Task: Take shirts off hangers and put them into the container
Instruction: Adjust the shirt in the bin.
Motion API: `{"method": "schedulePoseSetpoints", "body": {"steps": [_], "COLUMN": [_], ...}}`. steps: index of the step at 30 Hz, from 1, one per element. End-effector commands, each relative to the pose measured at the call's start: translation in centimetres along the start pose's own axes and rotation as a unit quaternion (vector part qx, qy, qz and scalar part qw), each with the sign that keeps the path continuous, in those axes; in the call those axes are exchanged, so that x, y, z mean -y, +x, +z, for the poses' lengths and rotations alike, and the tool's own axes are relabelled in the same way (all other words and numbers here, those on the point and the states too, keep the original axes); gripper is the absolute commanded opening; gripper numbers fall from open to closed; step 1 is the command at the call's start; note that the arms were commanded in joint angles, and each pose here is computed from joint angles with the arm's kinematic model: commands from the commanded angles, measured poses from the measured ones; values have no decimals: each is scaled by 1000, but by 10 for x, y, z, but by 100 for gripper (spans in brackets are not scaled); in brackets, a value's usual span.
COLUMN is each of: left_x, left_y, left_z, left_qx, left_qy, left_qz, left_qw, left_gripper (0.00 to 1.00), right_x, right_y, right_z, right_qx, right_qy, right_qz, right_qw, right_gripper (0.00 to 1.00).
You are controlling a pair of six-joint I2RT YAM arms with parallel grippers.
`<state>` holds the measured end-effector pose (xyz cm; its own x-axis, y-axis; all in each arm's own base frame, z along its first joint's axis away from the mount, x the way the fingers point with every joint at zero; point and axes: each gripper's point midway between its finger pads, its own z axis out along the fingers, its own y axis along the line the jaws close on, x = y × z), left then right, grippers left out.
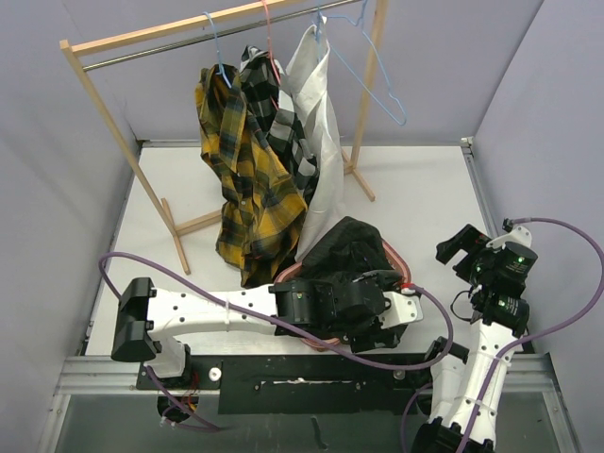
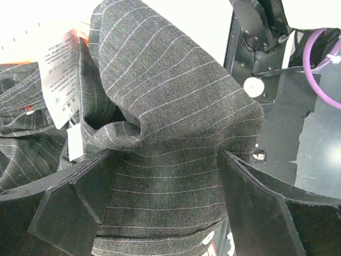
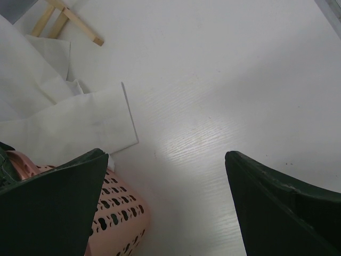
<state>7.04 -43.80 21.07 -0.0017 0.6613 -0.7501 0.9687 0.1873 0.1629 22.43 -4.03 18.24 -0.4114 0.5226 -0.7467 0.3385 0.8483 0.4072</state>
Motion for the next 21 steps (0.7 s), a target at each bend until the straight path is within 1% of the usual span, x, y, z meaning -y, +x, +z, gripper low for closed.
{"method": "schedulePoseSetpoints", "body": {"steps": [1, 2, 4, 5, 7, 9, 10, 13, 16, 18, 21], "left_x": [-8, -8, -8, -8, -8, -11, -13, -24, -53, -81, -136], "left_y": [-34, -34, -35, -35, -35, -35, -35, -36, -34, -30, -15], "left_z": [-1, 0, 1, 1, 0, -3, -5, -13, -27, -42, -68], "left_qx": [60, 60, 60, 61, 62, 62, 63, 64, 59, 59, 66], "left_qy": [-19, -19, -19, -19, -19, -25, -30, -56, -118, -159, -213], "left_qz": [-6, -4, -3, -3, -3, -3, -3, -3, -13, -39, -116], "left_qw": [998, 998, 998, 998, 998, 998, 998, 996, 991, 985, 968], "left_gripper": [75, 71, 58, 50, 30, 5, 0, 0, 0, 0, 0], "right_x": [-2, -2, -2, -2, -2, -3, -2, -2, -2, -2, -2], "right_y": [-8, -8, -8, -8, -8, -9, -8, -8, -8, -8, -9], "right_z": [2, 2, 2, 2, 1, 1, 1, 0, 0, 0, -1], "right_qx": [17, 16, 17, 16, 17, 18, 18, 19, 19, 20, 21], "right_qy": [-6, -6, -6, -6, -6, -6, -6, -5, -4, -3, -3], "right_qz": [-5, -4, -4, -4, -4, -4, -4, -3, -3, -3, -2], "right_qw": [1000, 1000, 1000, 1000, 1000, 1000, 1000, 1000, 1000, 1000, 1000], "right_gripper": [97, 97, 97, 97, 97, 97, 97, 97, 97, 97, 97]}}
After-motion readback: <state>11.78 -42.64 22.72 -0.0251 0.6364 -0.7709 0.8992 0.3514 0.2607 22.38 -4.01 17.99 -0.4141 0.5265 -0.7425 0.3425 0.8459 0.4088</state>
